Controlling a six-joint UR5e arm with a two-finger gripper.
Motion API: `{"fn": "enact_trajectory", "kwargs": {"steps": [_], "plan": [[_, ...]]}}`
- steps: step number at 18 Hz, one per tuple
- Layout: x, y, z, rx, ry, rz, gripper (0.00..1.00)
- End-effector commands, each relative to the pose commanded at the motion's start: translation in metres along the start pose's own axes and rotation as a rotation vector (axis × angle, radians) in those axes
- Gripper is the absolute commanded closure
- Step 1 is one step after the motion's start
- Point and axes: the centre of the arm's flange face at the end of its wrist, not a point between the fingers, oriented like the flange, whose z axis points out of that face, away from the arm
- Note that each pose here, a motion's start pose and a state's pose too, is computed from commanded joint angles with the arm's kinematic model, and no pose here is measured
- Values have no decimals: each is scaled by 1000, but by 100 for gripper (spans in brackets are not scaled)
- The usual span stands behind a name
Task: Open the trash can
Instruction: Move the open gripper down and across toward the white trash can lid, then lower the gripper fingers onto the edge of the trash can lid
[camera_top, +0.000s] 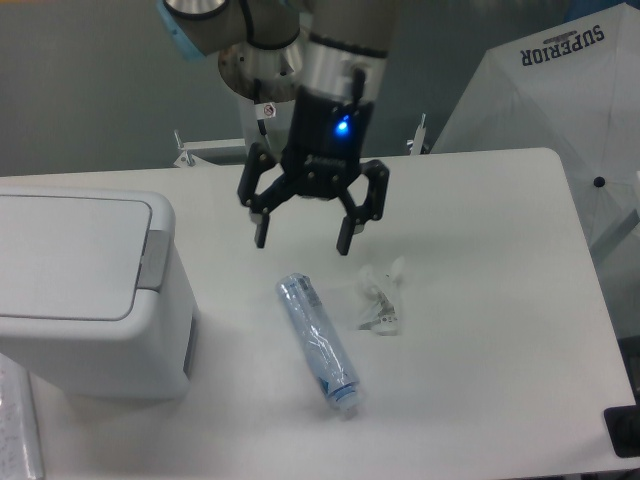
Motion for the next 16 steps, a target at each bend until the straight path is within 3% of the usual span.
{"fn": "enact_trajectory", "kwargs": {"steps": [8,16], "plan": [[33,0,23,-37,42,31,0],[56,7,29,-55,69,-45,0]]}}
